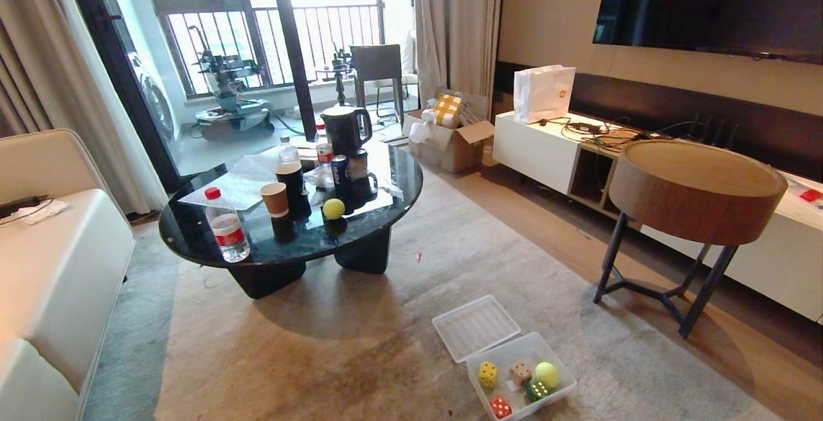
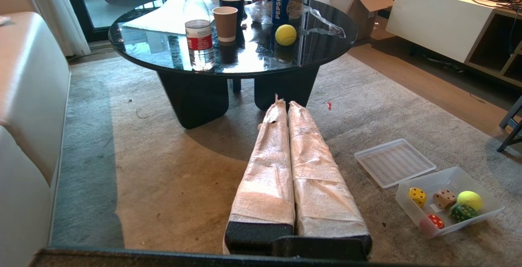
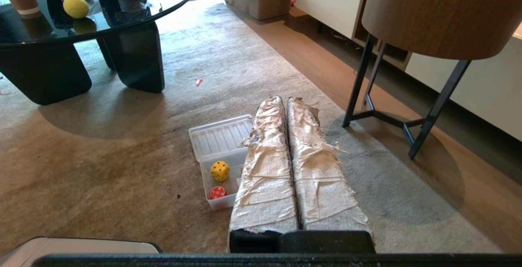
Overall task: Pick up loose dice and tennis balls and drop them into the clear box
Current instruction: Pick up the ball on the table
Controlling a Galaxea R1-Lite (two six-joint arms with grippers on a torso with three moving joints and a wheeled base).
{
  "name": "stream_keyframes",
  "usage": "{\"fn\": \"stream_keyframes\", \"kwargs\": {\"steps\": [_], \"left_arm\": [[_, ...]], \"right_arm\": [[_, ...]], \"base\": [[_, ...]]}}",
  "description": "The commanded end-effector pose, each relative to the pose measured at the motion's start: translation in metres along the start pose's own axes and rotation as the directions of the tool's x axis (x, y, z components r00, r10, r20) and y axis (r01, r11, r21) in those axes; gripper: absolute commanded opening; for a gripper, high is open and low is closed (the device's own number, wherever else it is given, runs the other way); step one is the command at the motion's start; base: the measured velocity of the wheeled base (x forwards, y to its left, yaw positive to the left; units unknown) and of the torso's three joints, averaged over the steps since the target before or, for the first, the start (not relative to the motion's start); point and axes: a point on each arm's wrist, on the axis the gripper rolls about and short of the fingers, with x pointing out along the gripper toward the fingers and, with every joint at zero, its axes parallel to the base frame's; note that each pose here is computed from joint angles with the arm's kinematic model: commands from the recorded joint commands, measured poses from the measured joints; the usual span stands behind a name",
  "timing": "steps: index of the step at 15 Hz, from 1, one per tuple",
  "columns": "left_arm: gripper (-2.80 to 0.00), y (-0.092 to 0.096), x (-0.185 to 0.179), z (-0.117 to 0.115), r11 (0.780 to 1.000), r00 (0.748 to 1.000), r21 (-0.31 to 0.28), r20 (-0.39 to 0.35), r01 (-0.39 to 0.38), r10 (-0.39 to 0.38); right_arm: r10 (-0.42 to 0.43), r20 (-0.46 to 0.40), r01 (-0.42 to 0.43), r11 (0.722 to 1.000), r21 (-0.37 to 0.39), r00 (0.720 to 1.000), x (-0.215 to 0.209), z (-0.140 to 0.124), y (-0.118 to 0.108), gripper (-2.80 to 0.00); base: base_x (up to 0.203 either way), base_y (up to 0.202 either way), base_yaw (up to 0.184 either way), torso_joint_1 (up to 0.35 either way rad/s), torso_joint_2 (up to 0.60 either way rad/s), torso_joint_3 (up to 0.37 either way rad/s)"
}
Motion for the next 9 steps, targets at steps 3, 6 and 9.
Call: {"fn": "stream_keyframes", "kwargs": {"steps": [3,6,9], "left_arm": [[-2.80,0.0000,-0.0001,0.0000,1.000,1.000,0.000,0.002,0.000,0.000],[-2.80,0.0000,-0.0001,0.0000,1.000,1.000,0.000,0.002,0.000,0.000],[-2.80,0.0000,0.0000,-0.0001,1.000,1.000,0.000,0.000,0.000,0.000]], "right_arm": [[0.001,0.000,-0.001,1.000,-0.001,1.000,0.0000,0.0000,0.0000,-2.80],[0.001,0.000,-0.001,1.000,-0.001,1.000,0.0000,0.0000,0.0000,-2.80],[0.000,0.000,0.000,1.000,0.002,1.000,0.0000,0.0001,0.0000,-2.80]], "base": [[0.000,0.000,0.000,0.000,0.00,0.000],[0.001,-0.001,0.020,0.001,0.00,0.004],[0.002,-0.005,0.144,0.004,0.00,0.002]]}}
